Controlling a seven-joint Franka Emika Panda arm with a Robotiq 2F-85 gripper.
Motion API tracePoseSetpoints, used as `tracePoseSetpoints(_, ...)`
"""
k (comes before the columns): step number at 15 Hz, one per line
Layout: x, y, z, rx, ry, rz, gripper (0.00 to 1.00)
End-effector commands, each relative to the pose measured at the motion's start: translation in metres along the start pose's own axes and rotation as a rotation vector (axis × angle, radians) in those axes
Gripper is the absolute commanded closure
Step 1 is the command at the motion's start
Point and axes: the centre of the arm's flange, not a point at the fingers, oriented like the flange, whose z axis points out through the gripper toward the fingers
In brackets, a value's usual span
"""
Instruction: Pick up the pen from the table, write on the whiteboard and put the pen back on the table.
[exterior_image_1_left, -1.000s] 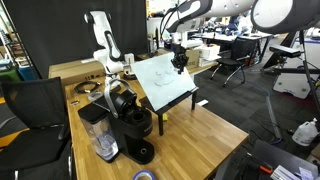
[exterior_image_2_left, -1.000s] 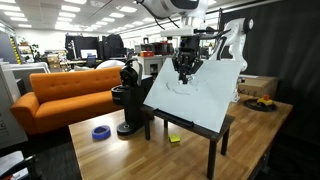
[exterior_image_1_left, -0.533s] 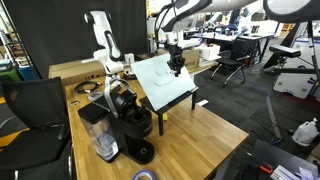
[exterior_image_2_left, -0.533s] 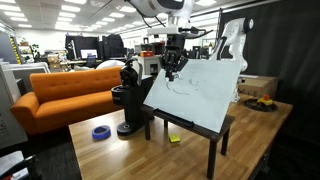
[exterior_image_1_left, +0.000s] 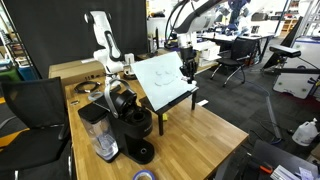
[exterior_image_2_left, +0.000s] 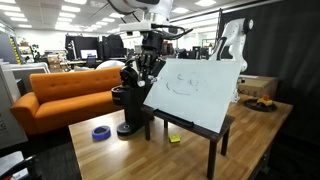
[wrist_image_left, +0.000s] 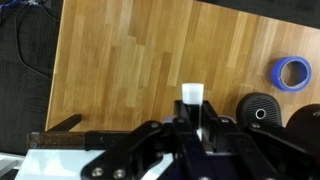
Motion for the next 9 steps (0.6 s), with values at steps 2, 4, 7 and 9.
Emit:
tracePoseSetpoints(2,-0.052,-0.01,0.044,-0.035,0.05,-0.048,0.95)
tracePoseSetpoints(4,-0.063,-0.013,0.073,-0.046,0.037,-0.058,0.95)
tracePoseSetpoints(7,-0.074,-0.017,0.112,-0.074,0.017,-0.074,0.95)
tracePoseSetpoints(9,-0.078,-0.019,0.133,-0.092,0.007,-0.088,0.95)
